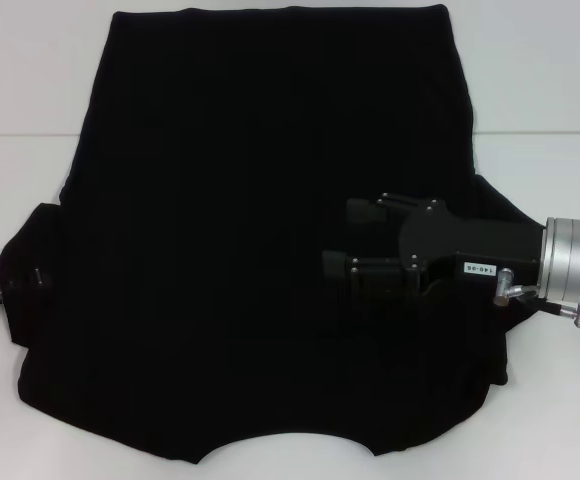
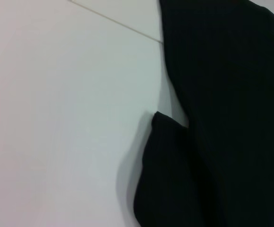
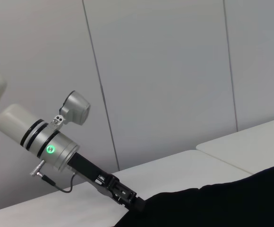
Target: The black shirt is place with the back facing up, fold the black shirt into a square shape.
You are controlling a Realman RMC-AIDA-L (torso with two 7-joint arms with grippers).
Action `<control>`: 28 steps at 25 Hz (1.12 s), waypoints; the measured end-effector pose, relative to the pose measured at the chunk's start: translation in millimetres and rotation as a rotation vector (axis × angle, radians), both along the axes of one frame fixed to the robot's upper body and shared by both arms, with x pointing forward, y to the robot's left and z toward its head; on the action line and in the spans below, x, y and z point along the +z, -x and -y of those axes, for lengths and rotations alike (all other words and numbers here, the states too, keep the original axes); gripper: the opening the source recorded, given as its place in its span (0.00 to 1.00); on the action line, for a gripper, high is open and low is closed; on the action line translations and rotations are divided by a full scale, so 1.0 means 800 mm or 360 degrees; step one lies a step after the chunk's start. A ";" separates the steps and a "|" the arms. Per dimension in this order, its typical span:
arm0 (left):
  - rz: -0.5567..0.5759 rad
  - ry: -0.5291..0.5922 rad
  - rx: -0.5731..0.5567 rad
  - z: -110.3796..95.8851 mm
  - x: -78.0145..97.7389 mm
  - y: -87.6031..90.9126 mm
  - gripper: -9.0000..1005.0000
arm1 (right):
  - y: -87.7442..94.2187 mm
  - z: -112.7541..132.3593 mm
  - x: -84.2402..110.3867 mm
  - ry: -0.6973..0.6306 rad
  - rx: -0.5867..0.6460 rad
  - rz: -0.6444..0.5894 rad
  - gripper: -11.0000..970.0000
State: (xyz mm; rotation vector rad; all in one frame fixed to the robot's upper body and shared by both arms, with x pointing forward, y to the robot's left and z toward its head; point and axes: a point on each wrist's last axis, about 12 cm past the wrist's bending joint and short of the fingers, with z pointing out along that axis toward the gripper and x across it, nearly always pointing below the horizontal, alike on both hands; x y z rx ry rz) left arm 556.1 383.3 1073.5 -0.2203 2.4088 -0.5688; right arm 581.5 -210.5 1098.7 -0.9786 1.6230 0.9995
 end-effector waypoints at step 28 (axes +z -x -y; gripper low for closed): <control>0.0032 -0.0077 -0.0120 0.009 0.002 -0.006 0.52 | 0.001 0.000 -0.001 -0.0004 0.0003 -0.0001 0.92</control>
